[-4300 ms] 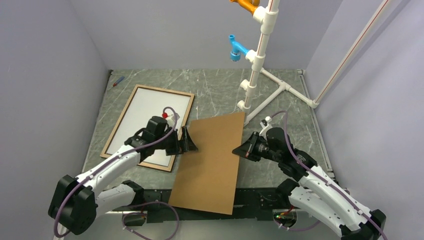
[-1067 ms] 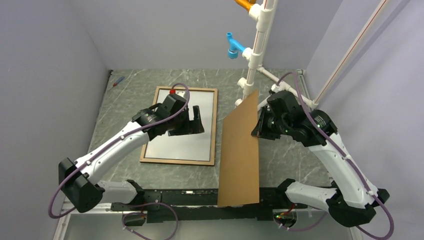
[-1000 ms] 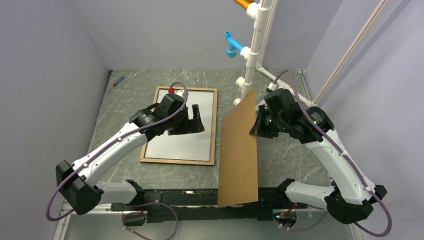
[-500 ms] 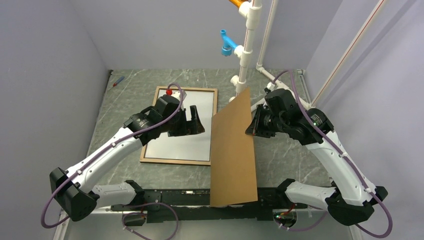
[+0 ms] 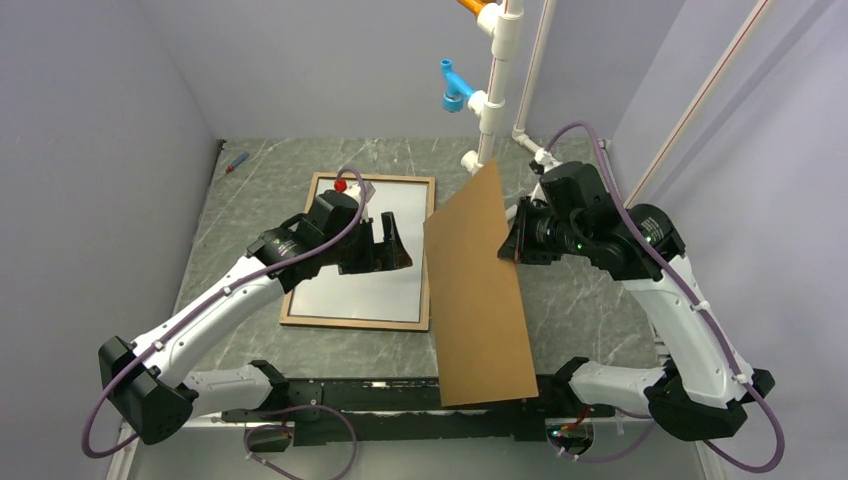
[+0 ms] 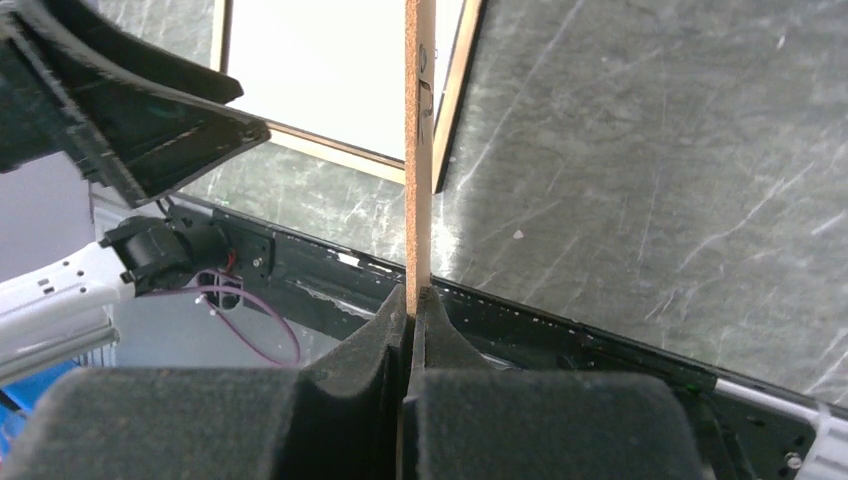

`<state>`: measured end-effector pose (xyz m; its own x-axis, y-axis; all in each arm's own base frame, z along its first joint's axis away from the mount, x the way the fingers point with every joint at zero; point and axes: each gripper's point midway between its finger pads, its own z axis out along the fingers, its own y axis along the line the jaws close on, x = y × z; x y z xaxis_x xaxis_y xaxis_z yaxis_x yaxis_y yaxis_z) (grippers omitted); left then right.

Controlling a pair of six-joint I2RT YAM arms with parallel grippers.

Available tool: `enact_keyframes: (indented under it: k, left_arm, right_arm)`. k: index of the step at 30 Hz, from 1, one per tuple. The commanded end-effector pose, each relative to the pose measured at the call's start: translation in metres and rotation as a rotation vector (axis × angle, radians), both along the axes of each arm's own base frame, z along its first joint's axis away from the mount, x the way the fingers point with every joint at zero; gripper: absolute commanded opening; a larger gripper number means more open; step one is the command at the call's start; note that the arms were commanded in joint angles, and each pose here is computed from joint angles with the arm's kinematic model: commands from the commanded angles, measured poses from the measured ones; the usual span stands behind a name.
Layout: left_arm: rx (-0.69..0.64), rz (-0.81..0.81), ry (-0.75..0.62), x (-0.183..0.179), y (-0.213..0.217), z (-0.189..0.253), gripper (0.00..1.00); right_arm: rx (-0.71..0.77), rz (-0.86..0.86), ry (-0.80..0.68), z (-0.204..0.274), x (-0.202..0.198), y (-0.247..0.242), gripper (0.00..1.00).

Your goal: Put the photo into the frame

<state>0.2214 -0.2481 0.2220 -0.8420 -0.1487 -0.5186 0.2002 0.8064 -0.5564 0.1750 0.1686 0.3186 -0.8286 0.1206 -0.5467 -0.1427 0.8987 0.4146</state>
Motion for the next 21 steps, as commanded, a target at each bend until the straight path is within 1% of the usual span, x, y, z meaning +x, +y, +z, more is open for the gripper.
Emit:
enact_keyframes:
  k: [1,8,14,21]
  left_arm:
    - [-0.037,-0.011,-0.035,0.002,-0.002,0.011,0.99]
    - [-0.054,-0.009,-0.048,0.001,-0.001,0.017,0.99]
    - [-0.056,-0.017,-0.044,0.0,-0.002,0.018,0.99]
    - [-0.131,-0.048,-0.037,-0.003,-0.014,0.026,0.99]
  right_arm:
    - [0.006,0.145,-0.078,0.031,0.0,0.01,0.0]
    - [-0.045,0.171,-0.084,0.033,0.006,0.009,0.0]
    - [-0.173,0.143,-0.104,0.036,0.026,-0.002,0.0]
    - [-0.159,0.156,-0.096,0.029,0.038,0.013,0.0]
